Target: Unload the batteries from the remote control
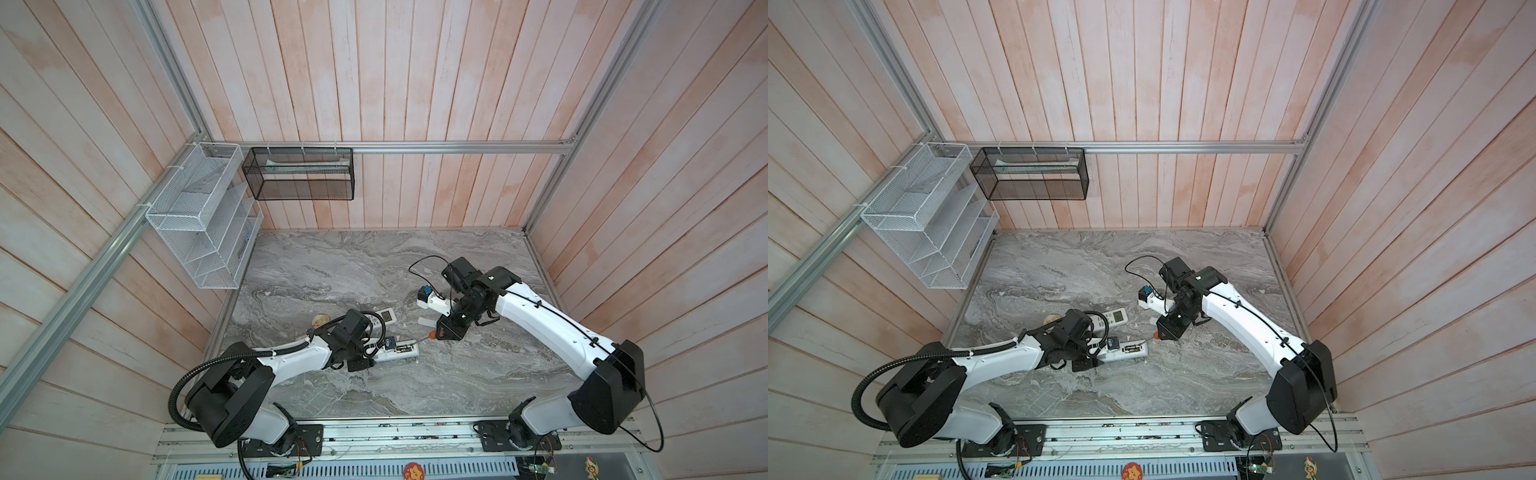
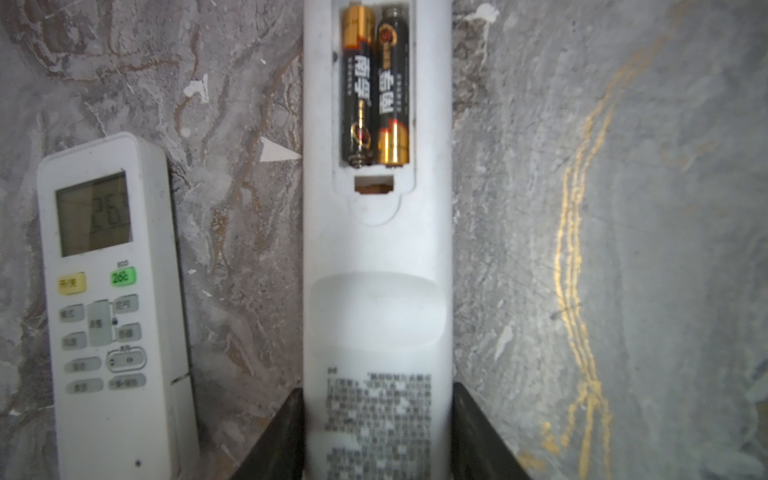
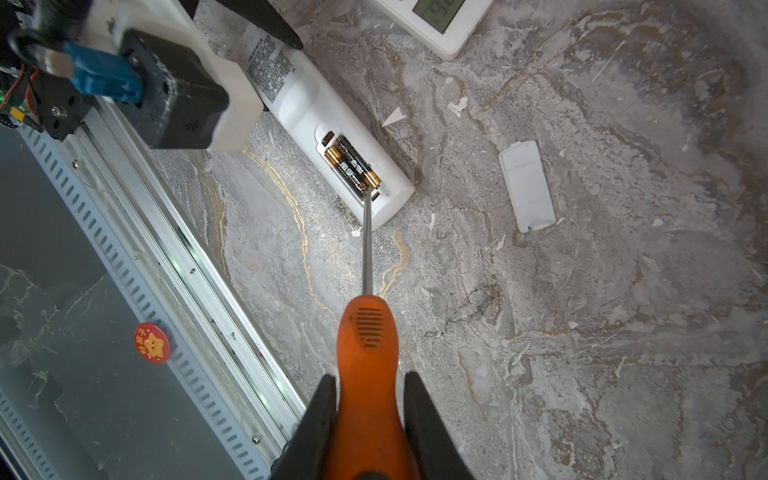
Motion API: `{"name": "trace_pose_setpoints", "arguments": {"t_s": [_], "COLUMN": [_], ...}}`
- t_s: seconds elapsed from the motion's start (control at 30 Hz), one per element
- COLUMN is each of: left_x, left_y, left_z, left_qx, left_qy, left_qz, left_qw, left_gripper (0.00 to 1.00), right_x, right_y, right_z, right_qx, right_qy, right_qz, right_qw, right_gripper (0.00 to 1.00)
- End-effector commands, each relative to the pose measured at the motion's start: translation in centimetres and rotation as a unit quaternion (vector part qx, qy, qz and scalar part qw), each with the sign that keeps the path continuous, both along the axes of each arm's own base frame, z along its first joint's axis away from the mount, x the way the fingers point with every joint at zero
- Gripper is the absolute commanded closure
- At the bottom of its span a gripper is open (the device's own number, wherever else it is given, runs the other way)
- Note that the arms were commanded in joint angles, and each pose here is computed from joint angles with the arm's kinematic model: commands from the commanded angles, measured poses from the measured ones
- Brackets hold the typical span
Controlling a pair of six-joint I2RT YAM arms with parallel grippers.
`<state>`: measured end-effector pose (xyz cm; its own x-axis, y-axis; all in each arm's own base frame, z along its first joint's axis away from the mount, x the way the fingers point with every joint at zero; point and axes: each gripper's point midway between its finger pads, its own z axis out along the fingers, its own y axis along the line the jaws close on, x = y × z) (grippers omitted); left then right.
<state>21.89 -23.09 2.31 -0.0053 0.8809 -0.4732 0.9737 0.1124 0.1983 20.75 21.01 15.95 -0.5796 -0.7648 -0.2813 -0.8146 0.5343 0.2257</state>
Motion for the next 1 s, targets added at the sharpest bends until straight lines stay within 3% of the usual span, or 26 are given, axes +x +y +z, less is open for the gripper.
{"name": "trace_pose_setpoints", "arguments": {"t_s": [0.0,0.97], "left_x": [-3.5,-3.6], "left_y": [2.5,2.5], "left_z": [-3.4,-3.6], "left_qx": [0.061,0.066], "left_qy": [0.065,0.069], "left_qz": [-0.017,-0.018], "left_qw": [0.996,0.995], "left_gripper": [0.74,0.74], "right_x": [-0.2,0.3], "right_y": [0.0,-0.7], "right_z": [-0.4,-2.4], "right_qx": [0.003,-0.006], "right_qy": [0.011,0.016], "right_qz": [-0.006,-0.014], "right_qw": [1.0,1.0], "right_gripper": [1.0,1.0]}}
